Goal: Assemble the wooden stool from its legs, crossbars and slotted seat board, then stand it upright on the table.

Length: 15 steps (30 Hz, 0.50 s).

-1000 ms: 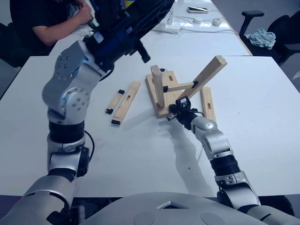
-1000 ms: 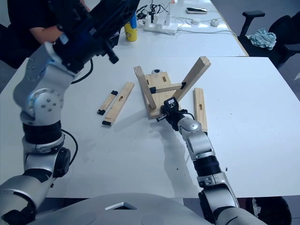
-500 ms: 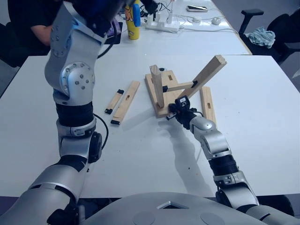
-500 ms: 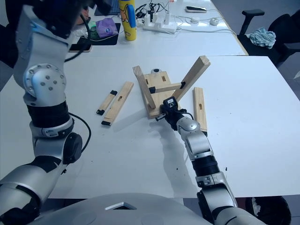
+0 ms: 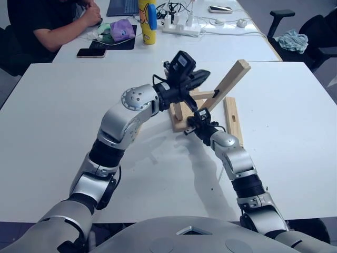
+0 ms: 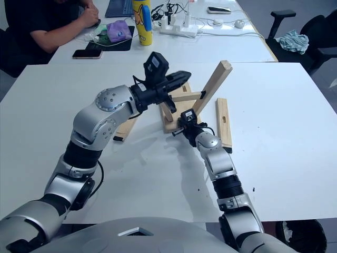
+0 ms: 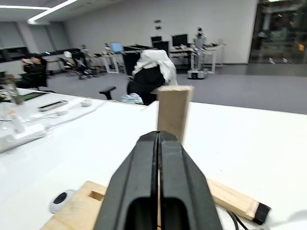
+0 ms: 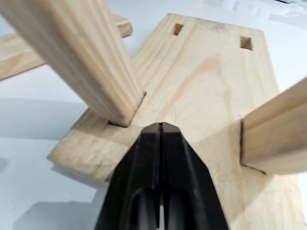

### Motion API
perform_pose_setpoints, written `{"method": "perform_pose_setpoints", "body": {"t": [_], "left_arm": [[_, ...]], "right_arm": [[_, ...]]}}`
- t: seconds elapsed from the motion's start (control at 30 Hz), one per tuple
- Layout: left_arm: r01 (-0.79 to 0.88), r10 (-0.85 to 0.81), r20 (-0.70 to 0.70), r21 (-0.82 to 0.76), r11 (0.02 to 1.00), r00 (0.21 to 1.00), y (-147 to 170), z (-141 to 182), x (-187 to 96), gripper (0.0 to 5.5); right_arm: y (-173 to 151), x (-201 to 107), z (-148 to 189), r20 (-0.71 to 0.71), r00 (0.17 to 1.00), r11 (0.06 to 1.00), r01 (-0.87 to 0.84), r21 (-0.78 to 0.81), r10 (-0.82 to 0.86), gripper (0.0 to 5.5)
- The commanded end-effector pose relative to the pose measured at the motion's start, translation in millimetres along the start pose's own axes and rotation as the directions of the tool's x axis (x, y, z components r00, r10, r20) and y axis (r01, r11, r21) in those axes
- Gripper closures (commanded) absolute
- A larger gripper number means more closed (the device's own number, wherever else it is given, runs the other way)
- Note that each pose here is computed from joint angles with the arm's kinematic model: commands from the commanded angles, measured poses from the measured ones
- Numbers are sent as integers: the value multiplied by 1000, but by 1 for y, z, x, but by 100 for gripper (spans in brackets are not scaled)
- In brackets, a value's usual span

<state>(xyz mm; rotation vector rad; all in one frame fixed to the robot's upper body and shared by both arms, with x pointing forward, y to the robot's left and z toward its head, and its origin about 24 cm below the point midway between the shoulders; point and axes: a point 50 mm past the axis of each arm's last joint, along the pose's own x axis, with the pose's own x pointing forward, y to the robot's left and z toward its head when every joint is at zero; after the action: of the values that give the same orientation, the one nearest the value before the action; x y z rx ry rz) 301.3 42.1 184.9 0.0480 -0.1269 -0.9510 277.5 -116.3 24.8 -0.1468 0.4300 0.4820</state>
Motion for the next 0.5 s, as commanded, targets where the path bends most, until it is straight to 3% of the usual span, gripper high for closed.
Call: {"method": "perform_pose_setpoints", "body": {"t": [0.03,0.17,0.3,0.5], "left_arm": [[-77,13,396,147,986,918,0,67,-15,549],[-281,68,614,258,924,787,12,118,-42,549],[-468,114,731,302,831,673,29,156,-67,549],[-434,111,715,285,855,690,32,159,-62,549]], "right_arm": [[13,-13,-82,-356,933,995,-15,95,48,550],[12,-12,-82,-355,934,995,-10,95,43,550],[11,-12,-82,-354,934,996,-13,91,44,550],[11,-11,-80,-354,934,997,-26,79,52,550]]}}
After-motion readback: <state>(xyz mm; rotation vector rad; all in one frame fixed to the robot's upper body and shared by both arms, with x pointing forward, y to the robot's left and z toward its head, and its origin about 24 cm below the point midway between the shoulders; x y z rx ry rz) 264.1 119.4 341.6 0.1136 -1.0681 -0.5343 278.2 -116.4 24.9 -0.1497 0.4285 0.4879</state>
